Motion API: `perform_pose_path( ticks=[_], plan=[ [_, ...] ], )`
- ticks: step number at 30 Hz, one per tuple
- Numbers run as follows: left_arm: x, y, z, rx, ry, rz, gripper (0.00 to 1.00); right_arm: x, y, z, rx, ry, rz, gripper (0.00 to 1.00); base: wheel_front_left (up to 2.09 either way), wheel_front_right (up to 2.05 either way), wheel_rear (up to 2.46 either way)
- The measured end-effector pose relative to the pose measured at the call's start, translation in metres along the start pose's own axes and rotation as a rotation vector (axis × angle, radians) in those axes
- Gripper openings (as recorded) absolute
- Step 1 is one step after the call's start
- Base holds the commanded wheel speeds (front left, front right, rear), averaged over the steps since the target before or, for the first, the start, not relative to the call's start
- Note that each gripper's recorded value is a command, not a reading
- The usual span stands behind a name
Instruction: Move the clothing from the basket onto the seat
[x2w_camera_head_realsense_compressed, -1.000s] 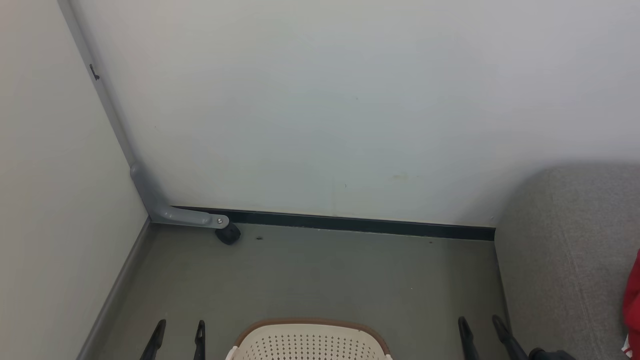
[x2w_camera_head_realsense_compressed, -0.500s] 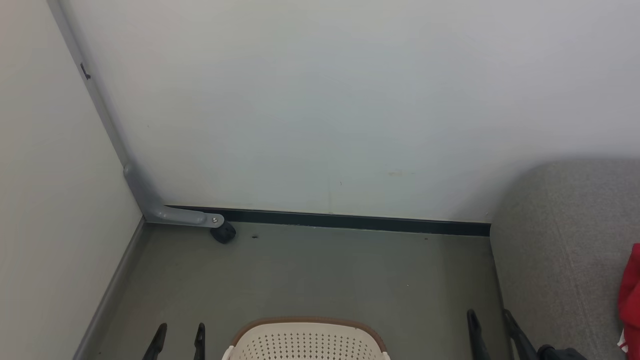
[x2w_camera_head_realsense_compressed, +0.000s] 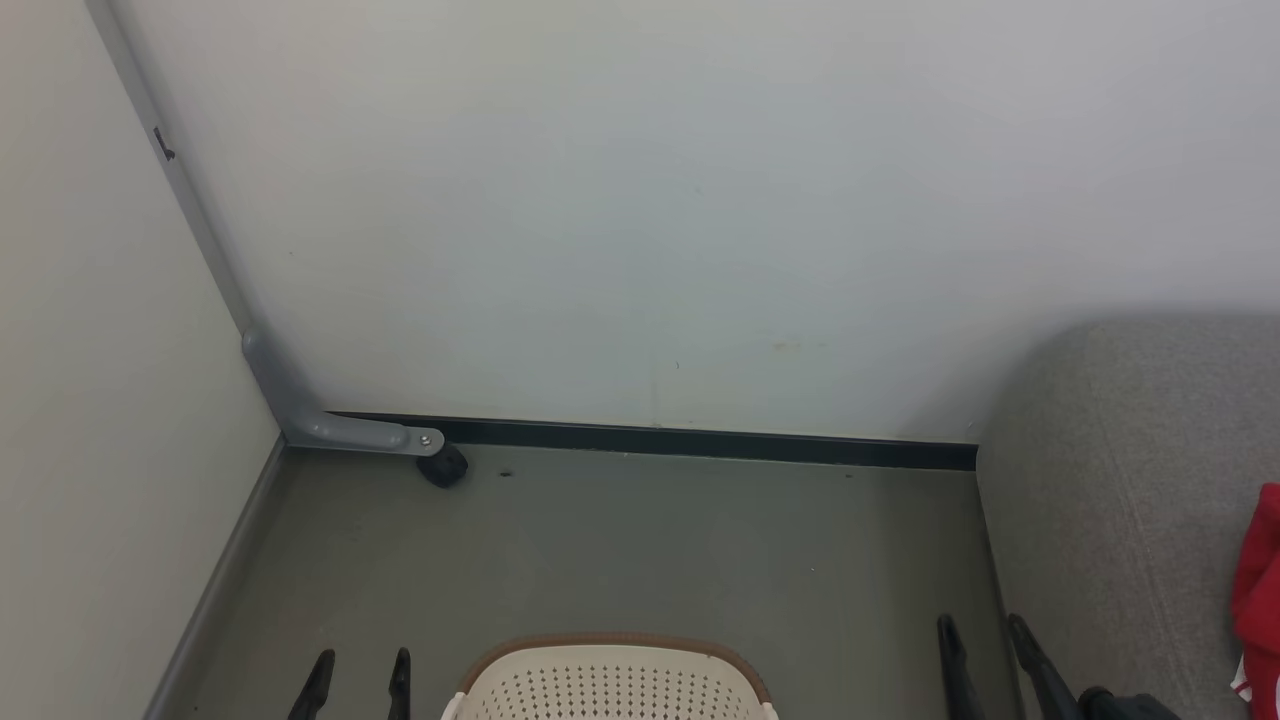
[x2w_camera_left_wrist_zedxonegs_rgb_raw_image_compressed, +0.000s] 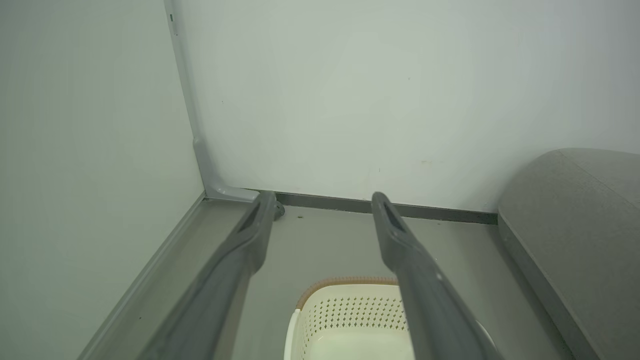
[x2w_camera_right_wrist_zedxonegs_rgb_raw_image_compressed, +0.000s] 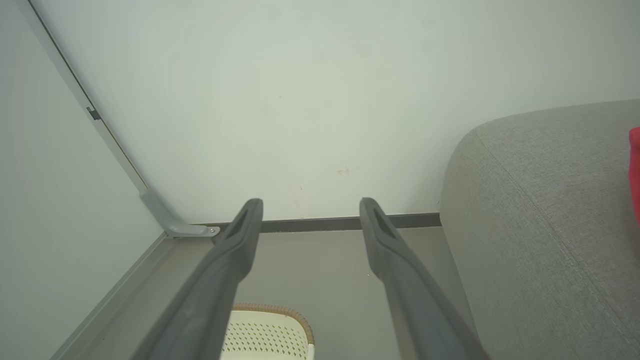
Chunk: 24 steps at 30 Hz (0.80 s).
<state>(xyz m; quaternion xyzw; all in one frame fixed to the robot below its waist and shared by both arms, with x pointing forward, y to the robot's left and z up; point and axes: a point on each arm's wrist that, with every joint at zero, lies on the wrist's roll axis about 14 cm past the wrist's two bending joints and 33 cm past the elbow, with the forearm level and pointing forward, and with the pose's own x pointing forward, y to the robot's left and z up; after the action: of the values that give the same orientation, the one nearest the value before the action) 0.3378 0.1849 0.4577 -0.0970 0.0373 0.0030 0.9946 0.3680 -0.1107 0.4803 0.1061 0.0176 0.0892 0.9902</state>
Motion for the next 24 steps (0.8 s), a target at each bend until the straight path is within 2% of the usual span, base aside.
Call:
perform_pose_path(
  ticks=[1,2,9,14,24],
  plan=[
    [0.000,0.000,0.000,-0.002,-0.001,0.000,1.00,0.000,0.000,0.000,0.001,-0.001,-0.001,1.00,0.00,0.00,0.00],
    [0.000,-0.001,0.000,-0.005,-0.001,0.000,0.00,0.000,0.000,0.000,0.002,0.001,-0.002,0.00,0.00,0.00,0.00],
    [-0.014,0.002,-0.031,-0.017,0.096,0.022,0.00,-0.018,-0.006,-0.036,0.015,0.114,-0.031,0.00,0.00,0.00,0.00],
    [-0.014,0.007,-0.034,-0.070,0.112,0.046,0.00,-0.018,-0.013,-0.035,0.061,0.117,-0.059,0.00,0.00,0.00,0.00],
    [-0.012,0.014,-0.037,-0.223,0.139,0.093,0.00,-0.019,-0.029,-0.036,0.229,0.136,-0.130,0.00,0.00,0.00,0.00]
  ],
)
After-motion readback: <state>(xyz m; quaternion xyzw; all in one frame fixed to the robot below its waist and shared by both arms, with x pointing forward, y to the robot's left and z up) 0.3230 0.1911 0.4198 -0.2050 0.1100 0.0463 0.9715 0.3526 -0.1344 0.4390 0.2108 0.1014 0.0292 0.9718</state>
